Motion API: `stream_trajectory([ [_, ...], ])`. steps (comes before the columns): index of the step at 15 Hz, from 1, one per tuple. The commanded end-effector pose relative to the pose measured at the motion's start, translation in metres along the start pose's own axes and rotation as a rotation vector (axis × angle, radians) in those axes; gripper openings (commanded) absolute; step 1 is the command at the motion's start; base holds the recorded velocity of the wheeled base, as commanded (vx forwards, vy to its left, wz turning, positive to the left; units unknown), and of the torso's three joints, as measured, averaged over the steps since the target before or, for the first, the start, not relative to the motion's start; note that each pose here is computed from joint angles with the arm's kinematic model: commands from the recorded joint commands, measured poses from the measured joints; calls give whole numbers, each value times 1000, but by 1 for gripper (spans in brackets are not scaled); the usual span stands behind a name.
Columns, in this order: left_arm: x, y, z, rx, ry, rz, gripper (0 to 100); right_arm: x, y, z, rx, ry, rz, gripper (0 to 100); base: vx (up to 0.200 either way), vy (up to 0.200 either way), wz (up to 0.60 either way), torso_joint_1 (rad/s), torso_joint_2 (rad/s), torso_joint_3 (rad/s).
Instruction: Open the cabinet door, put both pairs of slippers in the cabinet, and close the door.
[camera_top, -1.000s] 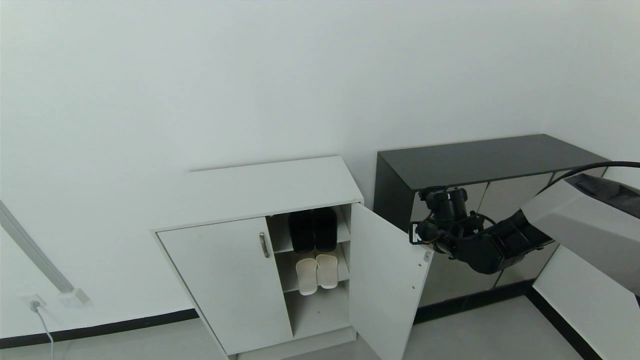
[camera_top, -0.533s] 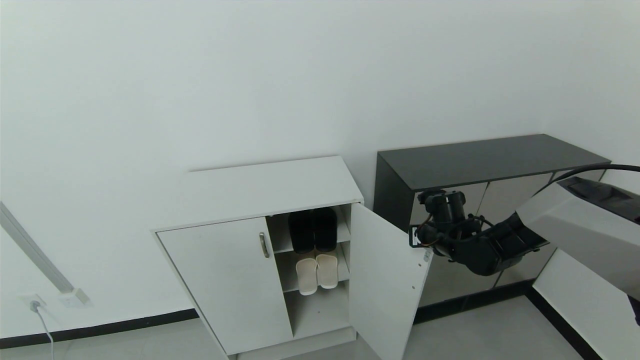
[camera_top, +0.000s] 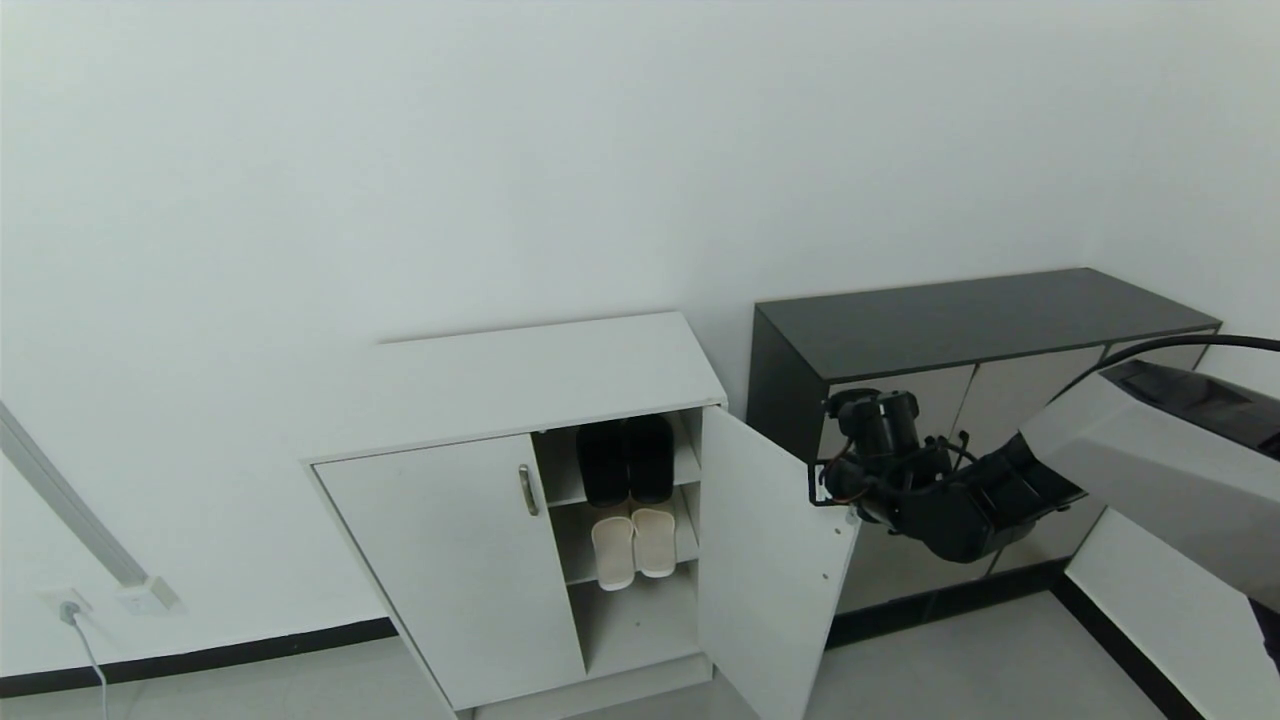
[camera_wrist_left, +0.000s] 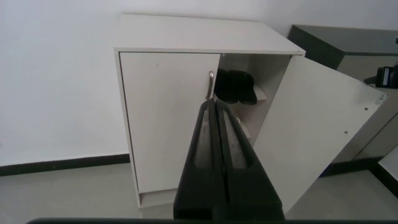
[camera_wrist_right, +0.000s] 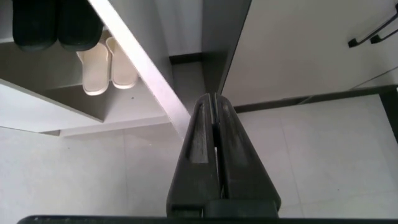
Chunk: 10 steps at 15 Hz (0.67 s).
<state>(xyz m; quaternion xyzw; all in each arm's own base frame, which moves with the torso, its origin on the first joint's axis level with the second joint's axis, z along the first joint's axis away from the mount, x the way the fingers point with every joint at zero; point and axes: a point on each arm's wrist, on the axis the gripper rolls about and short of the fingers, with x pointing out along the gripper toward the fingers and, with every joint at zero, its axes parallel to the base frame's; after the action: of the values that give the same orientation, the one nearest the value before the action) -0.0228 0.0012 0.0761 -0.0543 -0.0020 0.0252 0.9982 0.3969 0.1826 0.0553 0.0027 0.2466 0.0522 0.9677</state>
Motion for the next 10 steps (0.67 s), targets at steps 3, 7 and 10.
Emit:
stream_trajectory([
  [3,0,0,0,0,1,0,0,-13,27,-5,-28,-1,57,0,0,0,0,0,0,0],
  [7,0,0,0,0,1,0,0,-37,60,-12,-68,2,137,0,0,0,0,0,0,0],
  [10,0,0,0,0,1,0,0,-57,88,-20,-74,10,210,0,0,0,0,0,0,0],
])
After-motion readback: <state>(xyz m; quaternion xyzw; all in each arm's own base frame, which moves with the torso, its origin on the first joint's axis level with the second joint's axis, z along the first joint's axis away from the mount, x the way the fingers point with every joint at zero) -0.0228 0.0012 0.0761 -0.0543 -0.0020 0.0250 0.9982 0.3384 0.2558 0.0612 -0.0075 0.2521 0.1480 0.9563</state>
